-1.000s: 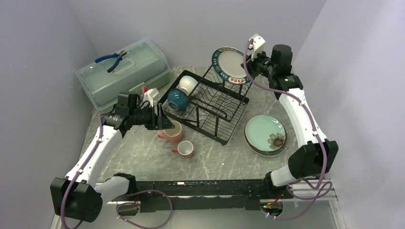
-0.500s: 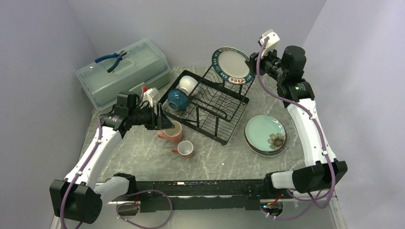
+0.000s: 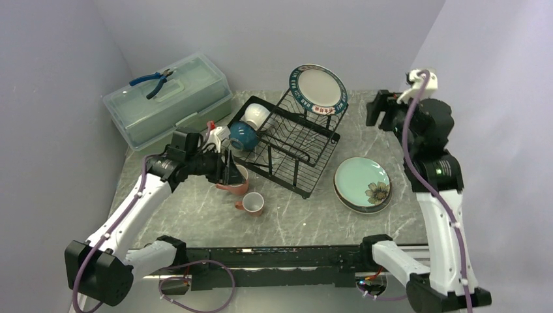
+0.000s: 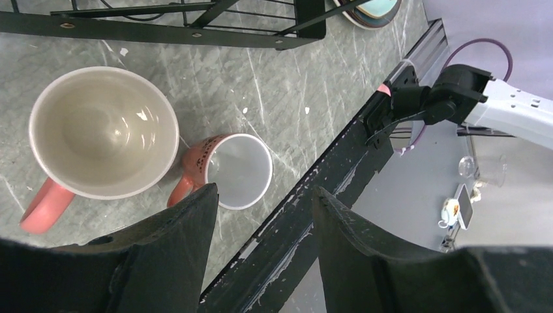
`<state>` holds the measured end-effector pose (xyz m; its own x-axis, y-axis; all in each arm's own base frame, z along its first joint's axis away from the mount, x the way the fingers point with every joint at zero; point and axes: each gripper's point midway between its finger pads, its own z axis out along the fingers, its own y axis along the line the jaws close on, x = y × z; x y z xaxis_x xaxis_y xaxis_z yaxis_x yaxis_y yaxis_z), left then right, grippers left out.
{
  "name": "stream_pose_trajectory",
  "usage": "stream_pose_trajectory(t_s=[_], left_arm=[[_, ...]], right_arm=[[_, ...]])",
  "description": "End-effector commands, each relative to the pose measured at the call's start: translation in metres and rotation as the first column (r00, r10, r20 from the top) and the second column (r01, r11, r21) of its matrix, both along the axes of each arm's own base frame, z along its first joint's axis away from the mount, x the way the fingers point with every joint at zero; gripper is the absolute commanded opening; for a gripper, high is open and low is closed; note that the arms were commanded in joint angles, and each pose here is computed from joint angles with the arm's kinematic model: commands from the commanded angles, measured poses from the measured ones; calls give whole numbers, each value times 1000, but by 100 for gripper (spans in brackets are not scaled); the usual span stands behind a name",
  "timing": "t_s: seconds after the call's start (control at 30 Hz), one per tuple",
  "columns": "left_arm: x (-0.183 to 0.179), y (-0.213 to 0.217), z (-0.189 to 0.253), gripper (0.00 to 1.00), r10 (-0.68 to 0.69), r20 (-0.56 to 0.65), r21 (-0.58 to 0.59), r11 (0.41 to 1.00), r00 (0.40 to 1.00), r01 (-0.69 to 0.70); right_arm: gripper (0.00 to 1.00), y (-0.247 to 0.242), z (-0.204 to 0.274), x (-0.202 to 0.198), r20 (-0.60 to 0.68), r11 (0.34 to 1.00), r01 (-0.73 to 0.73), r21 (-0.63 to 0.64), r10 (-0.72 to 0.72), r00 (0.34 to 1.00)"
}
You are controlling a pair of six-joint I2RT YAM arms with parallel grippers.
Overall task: Load the mixed dishes into the dish rack
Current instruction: Insert the plate into the dish rack.
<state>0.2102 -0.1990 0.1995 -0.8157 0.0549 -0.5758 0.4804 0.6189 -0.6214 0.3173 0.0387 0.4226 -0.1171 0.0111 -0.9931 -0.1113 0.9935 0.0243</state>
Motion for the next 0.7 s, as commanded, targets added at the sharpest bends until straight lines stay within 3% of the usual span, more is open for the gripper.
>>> stream_pose_trajectory(t_s=[0.0, 0.37, 0.67], left_arm=[[3, -7, 11, 60, -37, 78, 22, 999, 996, 36], [-8, -15, 6, 60, -82, 105, 78, 994, 991, 74], [-18, -19, 6, 60, -110, 127, 96, 991, 986, 98]], right_arm=[[74, -35, -41, -41, -173, 951, 271, 149, -245, 954], [74, -30, -132, -94, -531, 866, 449, 222, -279, 800], [72, -30, -201, -107, -688, 767, 600, 227, -310, 657]])
